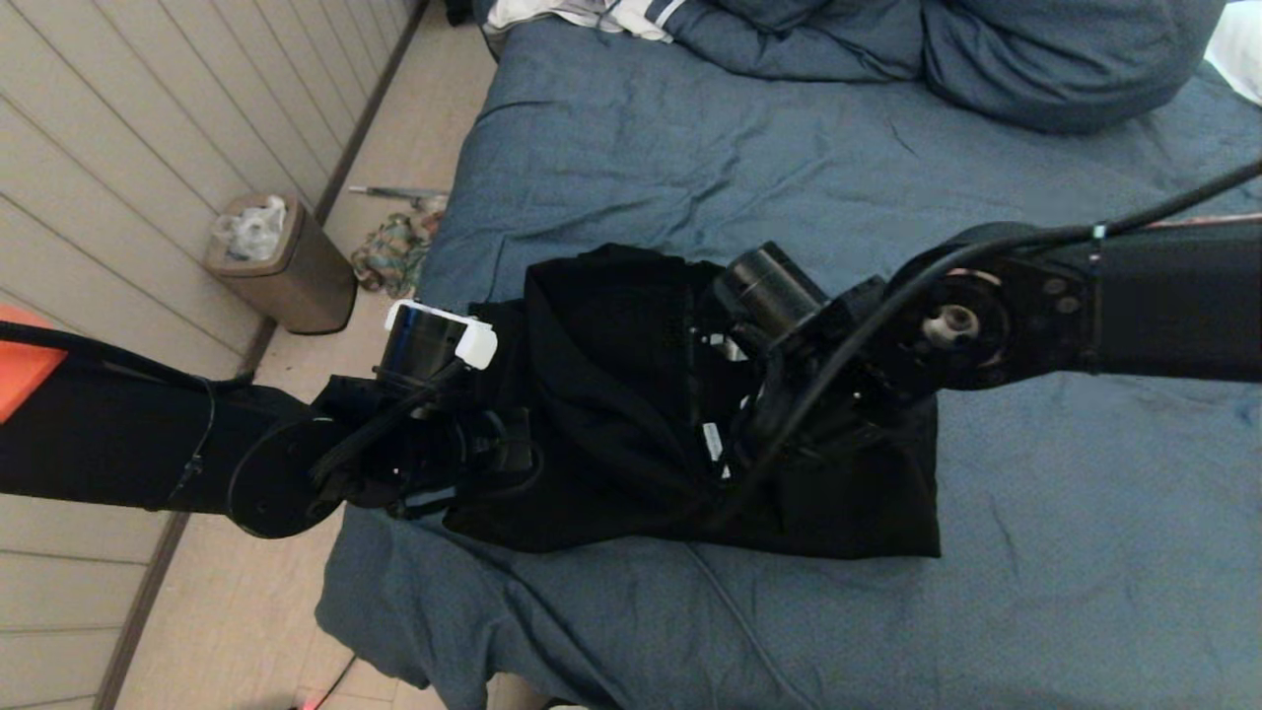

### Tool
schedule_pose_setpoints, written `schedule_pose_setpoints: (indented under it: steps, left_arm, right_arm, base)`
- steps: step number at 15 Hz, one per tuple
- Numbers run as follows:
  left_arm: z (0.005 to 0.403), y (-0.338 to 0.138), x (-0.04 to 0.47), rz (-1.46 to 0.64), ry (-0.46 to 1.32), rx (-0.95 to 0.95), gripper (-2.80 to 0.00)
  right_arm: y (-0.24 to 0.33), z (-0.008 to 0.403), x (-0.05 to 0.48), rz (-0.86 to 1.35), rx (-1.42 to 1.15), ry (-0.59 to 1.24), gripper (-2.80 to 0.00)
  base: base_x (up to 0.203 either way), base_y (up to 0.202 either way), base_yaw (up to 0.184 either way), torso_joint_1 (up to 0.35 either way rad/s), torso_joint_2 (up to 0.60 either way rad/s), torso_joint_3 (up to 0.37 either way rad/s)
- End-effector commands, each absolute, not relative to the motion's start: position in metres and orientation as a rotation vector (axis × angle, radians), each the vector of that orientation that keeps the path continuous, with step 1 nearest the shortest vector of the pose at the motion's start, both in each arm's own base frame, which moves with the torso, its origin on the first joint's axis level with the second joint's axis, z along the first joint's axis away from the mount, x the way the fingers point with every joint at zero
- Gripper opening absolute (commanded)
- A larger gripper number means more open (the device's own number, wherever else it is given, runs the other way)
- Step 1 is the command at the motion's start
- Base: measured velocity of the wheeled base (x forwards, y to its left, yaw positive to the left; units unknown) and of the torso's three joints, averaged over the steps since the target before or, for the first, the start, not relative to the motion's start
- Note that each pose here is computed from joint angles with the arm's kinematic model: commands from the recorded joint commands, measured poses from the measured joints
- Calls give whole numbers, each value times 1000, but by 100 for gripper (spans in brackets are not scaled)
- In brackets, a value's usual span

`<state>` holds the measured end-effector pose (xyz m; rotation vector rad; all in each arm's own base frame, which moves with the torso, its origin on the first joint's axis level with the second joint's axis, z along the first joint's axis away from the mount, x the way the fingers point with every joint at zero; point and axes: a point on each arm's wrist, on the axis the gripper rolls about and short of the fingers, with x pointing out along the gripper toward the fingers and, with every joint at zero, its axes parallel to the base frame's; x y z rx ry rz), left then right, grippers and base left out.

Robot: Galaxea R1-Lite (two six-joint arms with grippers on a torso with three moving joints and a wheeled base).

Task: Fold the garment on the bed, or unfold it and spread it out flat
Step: Fold the black sweatshirt

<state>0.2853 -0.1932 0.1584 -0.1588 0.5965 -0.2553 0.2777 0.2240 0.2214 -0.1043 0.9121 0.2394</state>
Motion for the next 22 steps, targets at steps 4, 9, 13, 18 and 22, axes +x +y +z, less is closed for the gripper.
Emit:
schedule_pose_setpoints:
  steps: [4, 9, 13, 18, 22]
  left_arm:
    - [151, -195, 285, -252, 617, -154, -280]
    - [144, -197, 288, -248, 633, -146, -280]
    - [142, -198, 289, -246, 639, -142, -280]
    - [139, -199, 288, -248, 646, -137, -280]
    - [139, -200, 287, -249, 648, -137, -280]
  right_arm:
    - [255, 205, 315, 155, -157, 874, -280]
    - [251, 207, 338, 90, -166, 762, -280]
    - [222, 225, 357, 16, -129, 674, -280]
    - [175, 251, 365, -72, -89, 626, -280]
    - [128, 257, 381, -175, -83, 618, -280]
  base:
    - [0, 0, 0, 0, 0, 0]
    - [0, 0, 0, 0, 0, 0]
    - [0, 0, 0, 0, 0, 0]
    - [0, 0, 0, 0, 0, 0]
    - [0, 0, 0, 0, 0, 0]
